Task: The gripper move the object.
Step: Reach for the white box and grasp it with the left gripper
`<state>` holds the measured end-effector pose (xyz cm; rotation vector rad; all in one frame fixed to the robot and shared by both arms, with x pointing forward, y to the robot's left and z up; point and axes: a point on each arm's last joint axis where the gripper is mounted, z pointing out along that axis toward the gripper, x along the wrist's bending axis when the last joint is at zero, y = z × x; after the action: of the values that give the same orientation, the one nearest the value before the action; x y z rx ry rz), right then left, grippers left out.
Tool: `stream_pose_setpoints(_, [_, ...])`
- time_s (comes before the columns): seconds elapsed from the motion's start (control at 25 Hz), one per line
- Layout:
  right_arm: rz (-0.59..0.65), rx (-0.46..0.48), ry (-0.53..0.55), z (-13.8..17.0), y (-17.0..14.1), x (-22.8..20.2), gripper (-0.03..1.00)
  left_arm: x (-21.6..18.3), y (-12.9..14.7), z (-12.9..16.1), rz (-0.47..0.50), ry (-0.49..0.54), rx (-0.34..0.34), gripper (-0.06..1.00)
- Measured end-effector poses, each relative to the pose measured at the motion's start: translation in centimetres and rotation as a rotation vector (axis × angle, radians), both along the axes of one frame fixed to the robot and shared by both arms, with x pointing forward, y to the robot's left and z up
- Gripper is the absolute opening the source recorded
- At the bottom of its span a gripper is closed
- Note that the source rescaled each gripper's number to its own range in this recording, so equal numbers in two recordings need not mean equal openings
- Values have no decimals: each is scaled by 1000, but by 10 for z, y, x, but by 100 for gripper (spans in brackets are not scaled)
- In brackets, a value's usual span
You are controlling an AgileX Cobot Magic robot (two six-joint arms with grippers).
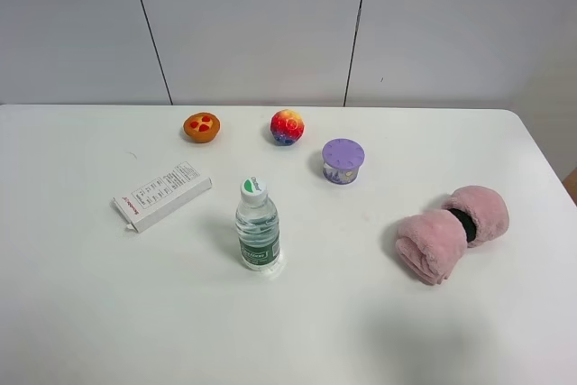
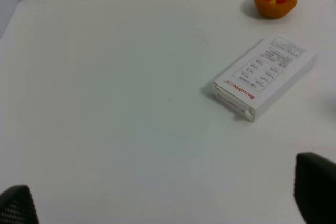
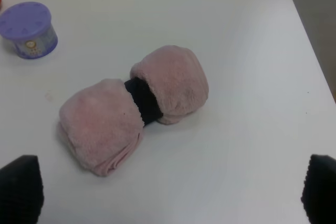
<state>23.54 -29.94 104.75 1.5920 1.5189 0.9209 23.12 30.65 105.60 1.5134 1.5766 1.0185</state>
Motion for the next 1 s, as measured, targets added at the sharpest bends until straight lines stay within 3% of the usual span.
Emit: stream_pose_setpoints(1.0, [0, 0, 0, 0, 0, 0, 100, 0, 0, 0, 0, 0, 0, 99])
